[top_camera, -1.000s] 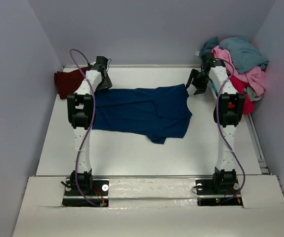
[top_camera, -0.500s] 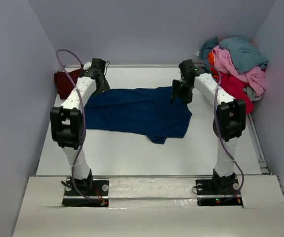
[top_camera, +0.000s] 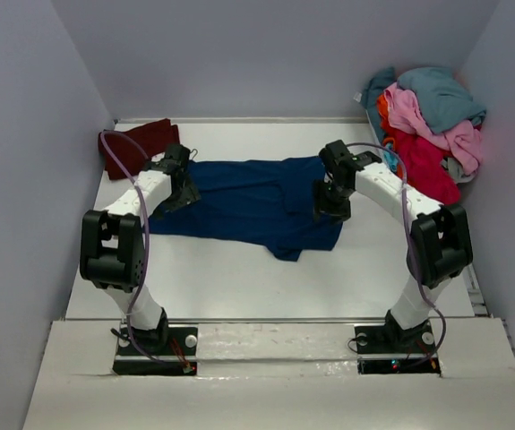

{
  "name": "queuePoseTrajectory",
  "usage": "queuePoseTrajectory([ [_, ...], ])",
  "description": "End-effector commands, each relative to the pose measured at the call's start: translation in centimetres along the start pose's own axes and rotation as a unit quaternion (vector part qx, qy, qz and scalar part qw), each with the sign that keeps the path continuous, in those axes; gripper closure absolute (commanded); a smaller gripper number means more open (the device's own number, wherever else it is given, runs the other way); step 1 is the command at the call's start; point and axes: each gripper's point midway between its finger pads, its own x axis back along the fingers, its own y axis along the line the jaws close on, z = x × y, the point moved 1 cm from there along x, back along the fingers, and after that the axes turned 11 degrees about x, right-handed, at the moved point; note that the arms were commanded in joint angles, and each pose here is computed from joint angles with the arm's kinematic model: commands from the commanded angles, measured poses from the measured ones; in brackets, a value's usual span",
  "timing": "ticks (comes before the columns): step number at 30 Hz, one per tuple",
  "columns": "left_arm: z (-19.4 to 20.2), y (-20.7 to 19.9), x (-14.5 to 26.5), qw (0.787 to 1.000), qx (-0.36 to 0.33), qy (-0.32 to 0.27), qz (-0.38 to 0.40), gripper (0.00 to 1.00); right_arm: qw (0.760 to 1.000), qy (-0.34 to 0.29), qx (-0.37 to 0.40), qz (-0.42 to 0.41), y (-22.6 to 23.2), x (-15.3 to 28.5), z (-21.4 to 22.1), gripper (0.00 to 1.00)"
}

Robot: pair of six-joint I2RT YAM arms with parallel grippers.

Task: Fold and stack the t-shirts
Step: Grap the side of the flattened tshirt closest away from the robot with both arms

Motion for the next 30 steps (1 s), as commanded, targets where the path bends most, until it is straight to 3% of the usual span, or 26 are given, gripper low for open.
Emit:
queuePoseTrajectory([
  [1,-0.7,-0.1,1.2,0.999,0.029,-0.026,0.022,0.05,0.999,0.008,0.039,-0.029,2.8,-0.4,2.2,0.42],
  [8,-1.1,-0.2,1.3,0.999,0.028,-0.033,0.019,0.05,0.994,0.047,0.075,-0.062,7.4,-2.0,6.0,0.43],
  [26,-1.4,-0.7,1.1,0.999,0.016,-0.036,0.028,0.05,0.988,0.105,0.075,-0.082,9.3,-6.7,11.0,0.45],
  [30,-1.3,-0.8,1.2,0.999,0.014,-0.035,0.032,0.05,0.990,0.092,0.072,-0.074,9.9,-7.6,10.0,0.47],
])
